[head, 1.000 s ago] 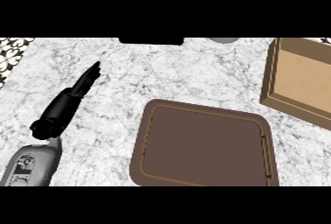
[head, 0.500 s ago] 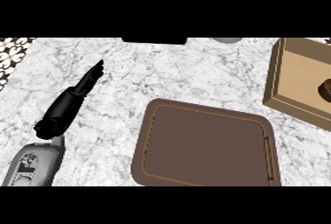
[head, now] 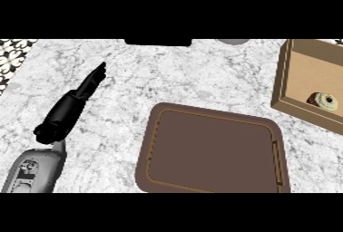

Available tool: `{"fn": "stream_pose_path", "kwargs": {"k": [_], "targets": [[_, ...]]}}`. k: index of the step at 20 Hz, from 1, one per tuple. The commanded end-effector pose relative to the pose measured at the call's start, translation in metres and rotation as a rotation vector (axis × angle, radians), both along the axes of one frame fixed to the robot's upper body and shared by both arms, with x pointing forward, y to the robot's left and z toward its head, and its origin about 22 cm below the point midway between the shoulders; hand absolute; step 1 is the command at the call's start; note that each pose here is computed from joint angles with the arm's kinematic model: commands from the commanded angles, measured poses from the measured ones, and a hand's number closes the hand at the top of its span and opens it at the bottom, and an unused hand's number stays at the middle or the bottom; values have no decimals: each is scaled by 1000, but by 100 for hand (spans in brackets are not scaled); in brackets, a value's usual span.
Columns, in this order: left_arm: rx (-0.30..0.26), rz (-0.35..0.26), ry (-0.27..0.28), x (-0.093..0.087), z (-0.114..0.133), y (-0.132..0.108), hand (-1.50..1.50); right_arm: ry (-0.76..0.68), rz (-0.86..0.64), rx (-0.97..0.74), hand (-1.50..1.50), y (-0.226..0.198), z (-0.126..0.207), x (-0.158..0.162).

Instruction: Pick the cupcake from the tray and place it in the cardboard box

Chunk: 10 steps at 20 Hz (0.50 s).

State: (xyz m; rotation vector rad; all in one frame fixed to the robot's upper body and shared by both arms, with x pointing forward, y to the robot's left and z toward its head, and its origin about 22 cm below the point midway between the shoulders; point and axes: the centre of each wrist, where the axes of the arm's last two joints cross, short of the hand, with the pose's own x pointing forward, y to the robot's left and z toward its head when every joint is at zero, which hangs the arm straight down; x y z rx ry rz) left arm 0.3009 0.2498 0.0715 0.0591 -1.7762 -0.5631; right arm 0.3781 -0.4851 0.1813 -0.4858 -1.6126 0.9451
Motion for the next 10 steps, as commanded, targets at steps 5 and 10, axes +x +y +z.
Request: {"fn": "stream_pose_path", "kwargs": {"k": [5,10], "targets": [[0,2,-1,-2,-1,-2,0,28,-43,654,-150,-14,3,-5],[1,-8,-5,0,-6,1,0,-32,-145,741,-150,-48,10,-35]]}}
